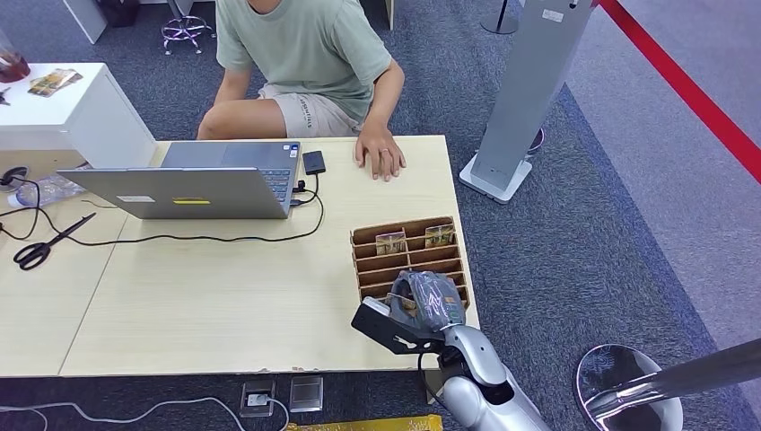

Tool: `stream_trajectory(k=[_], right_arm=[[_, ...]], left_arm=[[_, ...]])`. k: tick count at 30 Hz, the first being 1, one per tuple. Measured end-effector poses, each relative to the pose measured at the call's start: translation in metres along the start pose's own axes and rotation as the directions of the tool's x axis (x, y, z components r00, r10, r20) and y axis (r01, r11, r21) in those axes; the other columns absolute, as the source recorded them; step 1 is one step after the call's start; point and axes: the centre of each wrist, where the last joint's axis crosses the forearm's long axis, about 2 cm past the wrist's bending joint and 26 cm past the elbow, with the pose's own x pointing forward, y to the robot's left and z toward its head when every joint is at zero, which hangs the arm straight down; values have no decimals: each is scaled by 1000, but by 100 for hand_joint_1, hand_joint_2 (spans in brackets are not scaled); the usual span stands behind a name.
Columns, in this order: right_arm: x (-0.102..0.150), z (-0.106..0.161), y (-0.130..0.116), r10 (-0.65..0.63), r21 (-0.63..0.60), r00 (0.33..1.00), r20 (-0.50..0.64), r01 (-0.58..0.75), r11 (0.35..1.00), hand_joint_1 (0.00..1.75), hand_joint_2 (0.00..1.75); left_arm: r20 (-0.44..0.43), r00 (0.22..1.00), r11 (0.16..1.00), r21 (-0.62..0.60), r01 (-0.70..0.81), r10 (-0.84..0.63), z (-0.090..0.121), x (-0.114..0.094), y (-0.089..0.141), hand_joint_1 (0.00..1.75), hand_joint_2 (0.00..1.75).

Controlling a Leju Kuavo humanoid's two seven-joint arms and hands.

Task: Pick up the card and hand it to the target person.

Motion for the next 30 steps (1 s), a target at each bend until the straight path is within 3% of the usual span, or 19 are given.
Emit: stream_trajectory(k=[5,13,18,25,30], right_arm=[[0,1,0,7,-49,999,37,-5,999,173,175],[7,6,-9,132,-321,961,244,-48,946,173,175],[13,13,-14,162,-420,940,302,-21,907,173,175],[15,5,-22,100,-385,951,292,21,923,173,175],[19,-32,-47,115,-322,965,234,-35,946,173,175]], left_arm=[[3,1000,1000,2,-1,1,0,0,0,0,0],[17,1000,1000,7,-1,1,0,0,0,0,0],[17,1000,1000,13,-1,1,0,0,0,0,0],[19,1000,1000,-4,13,-13,0,0,0,0,0],[26,999,1000,-10,23,-23,0,1,0,0,0]])
